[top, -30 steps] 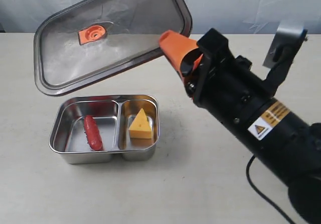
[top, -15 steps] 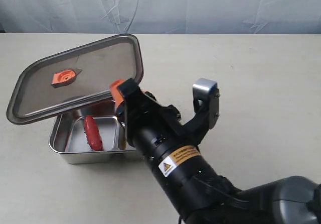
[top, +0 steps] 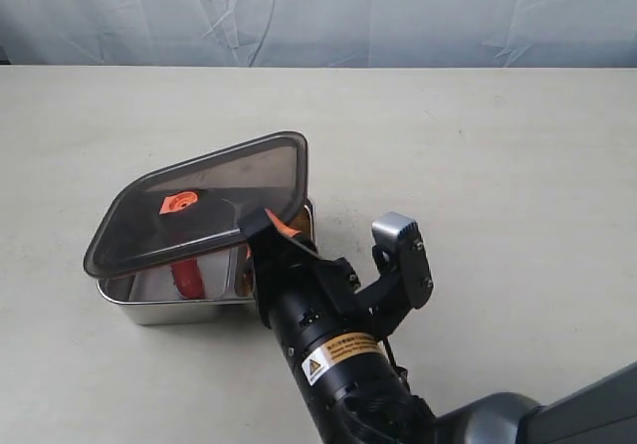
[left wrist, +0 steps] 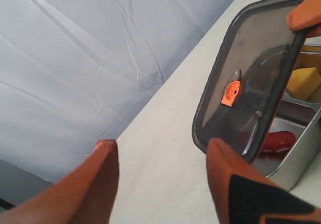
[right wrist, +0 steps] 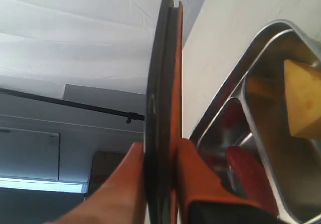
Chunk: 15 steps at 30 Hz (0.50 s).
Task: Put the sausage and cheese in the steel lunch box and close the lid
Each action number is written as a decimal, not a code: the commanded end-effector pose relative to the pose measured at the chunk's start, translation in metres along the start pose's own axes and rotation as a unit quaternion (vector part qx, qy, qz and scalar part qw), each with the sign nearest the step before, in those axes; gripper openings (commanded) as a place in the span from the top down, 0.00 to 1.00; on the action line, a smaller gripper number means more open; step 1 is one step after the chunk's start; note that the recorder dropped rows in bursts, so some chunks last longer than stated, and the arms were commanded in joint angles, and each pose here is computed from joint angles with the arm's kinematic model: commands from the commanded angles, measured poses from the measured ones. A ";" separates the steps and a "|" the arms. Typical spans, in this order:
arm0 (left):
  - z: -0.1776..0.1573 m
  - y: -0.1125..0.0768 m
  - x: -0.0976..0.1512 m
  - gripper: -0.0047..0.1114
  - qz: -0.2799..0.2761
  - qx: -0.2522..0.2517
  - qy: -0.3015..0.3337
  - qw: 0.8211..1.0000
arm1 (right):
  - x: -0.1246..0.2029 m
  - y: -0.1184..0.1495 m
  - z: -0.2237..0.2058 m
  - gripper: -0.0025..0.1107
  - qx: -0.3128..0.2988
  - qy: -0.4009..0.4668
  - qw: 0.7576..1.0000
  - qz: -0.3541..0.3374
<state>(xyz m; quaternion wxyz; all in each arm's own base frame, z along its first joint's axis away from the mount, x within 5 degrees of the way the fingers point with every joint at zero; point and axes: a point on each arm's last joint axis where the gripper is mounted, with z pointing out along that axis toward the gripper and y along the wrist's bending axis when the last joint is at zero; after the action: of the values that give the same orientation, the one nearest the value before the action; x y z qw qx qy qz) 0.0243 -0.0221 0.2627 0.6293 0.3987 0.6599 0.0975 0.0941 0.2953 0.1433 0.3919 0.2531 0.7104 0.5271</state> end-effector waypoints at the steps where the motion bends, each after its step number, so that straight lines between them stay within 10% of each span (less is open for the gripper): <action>1: -0.001 0.001 -0.002 0.52 -0.010 -0.004 -0.010 1.000 | 0.002 -0.007 0.001 0.99 0.003 -0.012 1.000 -0.016; 15: -0.001 0.001 -0.002 0.52 -0.010 -0.004 -0.010 1.000 | 0.008 -0.025 0.003 0.99 0.037 -0.005 0.999 -0.036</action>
<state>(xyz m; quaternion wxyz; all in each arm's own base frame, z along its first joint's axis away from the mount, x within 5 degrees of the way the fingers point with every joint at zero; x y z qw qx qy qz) 0.0243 -0.0221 0.2627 0.6293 0.3987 0.6599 0.0975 0.0943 0.2940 0.1198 0.4100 0.2482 0.7251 0.4945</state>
